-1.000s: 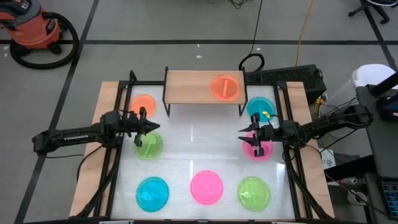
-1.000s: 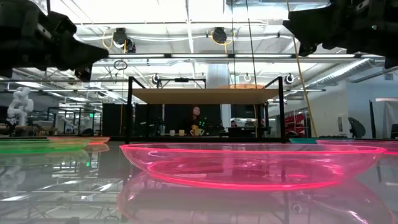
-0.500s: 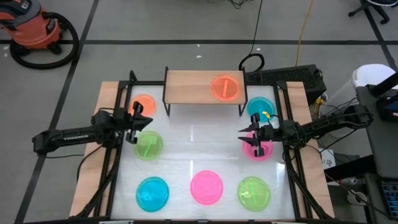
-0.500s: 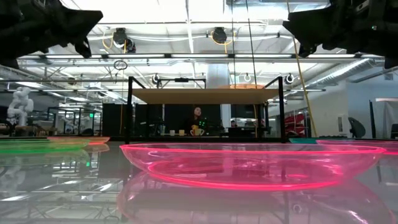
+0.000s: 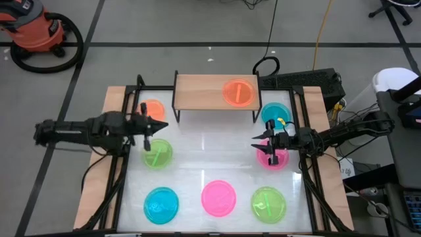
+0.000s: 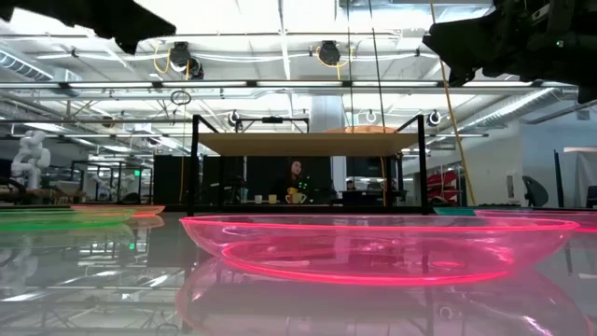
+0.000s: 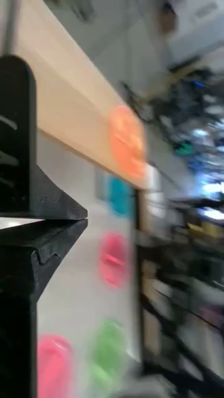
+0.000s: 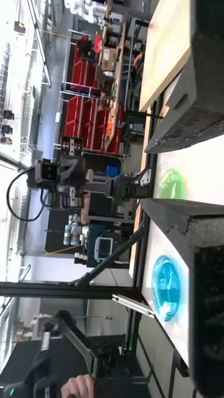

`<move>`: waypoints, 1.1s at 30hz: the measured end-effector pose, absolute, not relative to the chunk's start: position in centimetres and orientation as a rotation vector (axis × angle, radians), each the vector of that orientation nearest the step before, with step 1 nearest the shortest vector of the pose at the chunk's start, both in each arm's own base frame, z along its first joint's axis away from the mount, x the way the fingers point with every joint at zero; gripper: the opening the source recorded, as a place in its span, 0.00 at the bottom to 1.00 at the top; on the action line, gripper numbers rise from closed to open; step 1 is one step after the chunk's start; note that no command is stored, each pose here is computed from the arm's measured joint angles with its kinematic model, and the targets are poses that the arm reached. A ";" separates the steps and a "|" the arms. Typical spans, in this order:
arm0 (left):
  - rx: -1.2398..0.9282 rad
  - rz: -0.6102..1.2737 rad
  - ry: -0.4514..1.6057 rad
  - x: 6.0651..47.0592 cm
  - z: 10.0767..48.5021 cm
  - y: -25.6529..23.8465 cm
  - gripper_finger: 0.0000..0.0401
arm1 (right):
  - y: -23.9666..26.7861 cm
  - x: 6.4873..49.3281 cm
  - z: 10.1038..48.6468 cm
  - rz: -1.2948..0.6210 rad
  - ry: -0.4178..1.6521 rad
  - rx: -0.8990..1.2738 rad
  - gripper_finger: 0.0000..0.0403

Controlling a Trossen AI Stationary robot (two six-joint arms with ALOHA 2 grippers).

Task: Place and stack plates onto a shelf
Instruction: Stack the top green plate on top of the orange plate on the shelf

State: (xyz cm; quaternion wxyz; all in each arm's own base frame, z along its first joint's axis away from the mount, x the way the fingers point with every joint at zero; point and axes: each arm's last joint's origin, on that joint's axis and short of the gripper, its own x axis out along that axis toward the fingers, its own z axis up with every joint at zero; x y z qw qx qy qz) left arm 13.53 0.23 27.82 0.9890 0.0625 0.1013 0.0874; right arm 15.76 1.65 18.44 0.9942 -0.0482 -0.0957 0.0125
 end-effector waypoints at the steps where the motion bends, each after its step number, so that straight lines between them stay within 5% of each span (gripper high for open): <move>1: 0.142 0.195 0.255 14.0 27.9 -0.1 0.02 | 1.6 15.8 18.4 0.025 -0.189 -0.097 0.28; 11: 0.270 0.247 0.542 18.3 30.1 -6.3 0.02 | 1.6 15.8 18.4 0.026 -0.188 -0.088 0.28; 22: 0.253 0.301 0.869 20.6 23.5 -9.2 0.03 | 1.7 15.8 18.4 0.033 -0.187 -0.072 0.28; 33: 0.156 0.315 1.098 20.0 16.5 -9.3 0.35 | 1.7 15.8 18.4 0.033 -0.182 -0.078 0.28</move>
